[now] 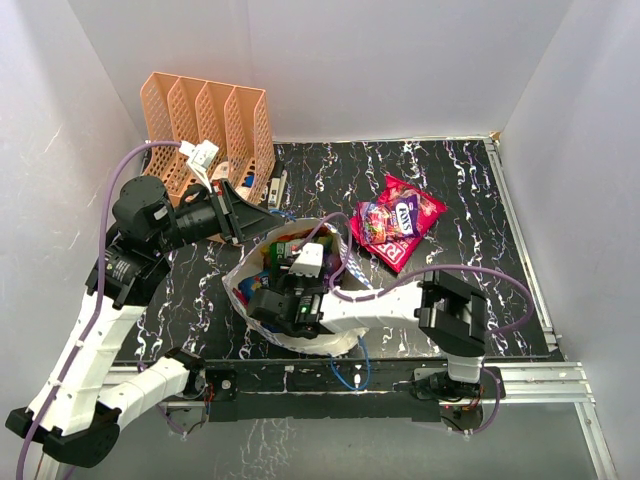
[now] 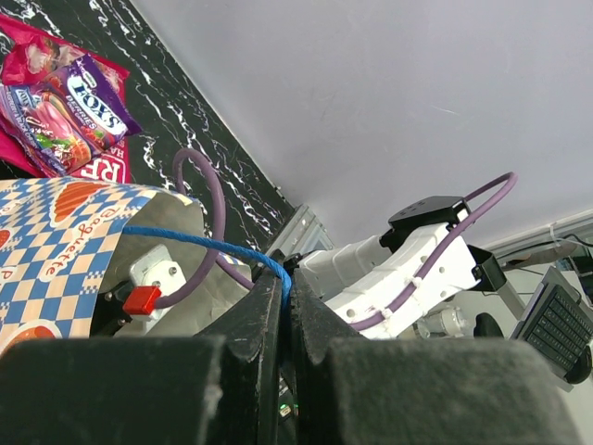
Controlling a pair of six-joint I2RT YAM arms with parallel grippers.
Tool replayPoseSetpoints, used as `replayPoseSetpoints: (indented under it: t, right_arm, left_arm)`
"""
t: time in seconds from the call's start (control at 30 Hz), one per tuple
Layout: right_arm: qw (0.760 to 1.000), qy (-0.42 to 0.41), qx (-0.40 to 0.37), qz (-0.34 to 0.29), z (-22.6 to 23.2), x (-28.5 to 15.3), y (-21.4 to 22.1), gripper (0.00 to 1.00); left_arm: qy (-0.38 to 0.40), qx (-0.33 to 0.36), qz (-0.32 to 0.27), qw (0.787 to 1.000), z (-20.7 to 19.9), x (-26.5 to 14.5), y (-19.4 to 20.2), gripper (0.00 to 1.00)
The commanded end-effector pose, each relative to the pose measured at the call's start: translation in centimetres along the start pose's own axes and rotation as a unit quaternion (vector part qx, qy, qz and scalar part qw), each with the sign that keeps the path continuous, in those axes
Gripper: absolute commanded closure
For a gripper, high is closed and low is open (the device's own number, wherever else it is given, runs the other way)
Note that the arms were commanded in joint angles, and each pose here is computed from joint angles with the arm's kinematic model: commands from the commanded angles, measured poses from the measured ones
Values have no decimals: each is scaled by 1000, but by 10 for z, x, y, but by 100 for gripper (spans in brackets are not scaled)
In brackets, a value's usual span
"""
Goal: Take the snacks out of the paper bag
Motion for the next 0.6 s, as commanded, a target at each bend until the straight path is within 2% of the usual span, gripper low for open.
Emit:
replayPoseSetpoints:
  t: [0.0, 0.07, 0.13, 0.2, 0.37, 0.47, 0.57]
  right_arm:
    - [998, 46, 25, -32, -6, 6, -10, 52]
    - [998, 46, 26, -31, -5, 5, -12, 65]
    - [998, 43, 32, -27, -3, 3, -15, 81]
    - [998, 37, 35, -22, -1, -1, -22, 90]
    - [999, -8, 41, 14, 4, -17, -43, 93]
    - [994, -87, 39, 47, 13, -32, -54, 93]
    - [979, -188, 27, 68, 20, -53, -72, 93]
  left_arm:
    - [48, 28, -27, 998, -26, -12, -10, 100]
    - [46, 28, -26, 998, -26, -12, -10, 100]
    - [45, 28, -25, 998, -25, -11, -9, 100]
    - [43, 25, -22, 998, -23, -11, -8, 100]
    - [38, 21, -15, 999, -18, -9, -3, 100]
    - [34, 23, -15, 999, -17, -9, -3, 100]
    - [29, 28, -15, 999, -16, -9, -4, 100]
Point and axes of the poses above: each gripper's point midway between its finger pads, its own x axis out along the fingers, its own z axis along the line the jaws close on, y = z × x, the point moved 4 cm from there along -x, back along the fingers, and after that the axes turned 5 degrees about x, right-handed, at the moved point
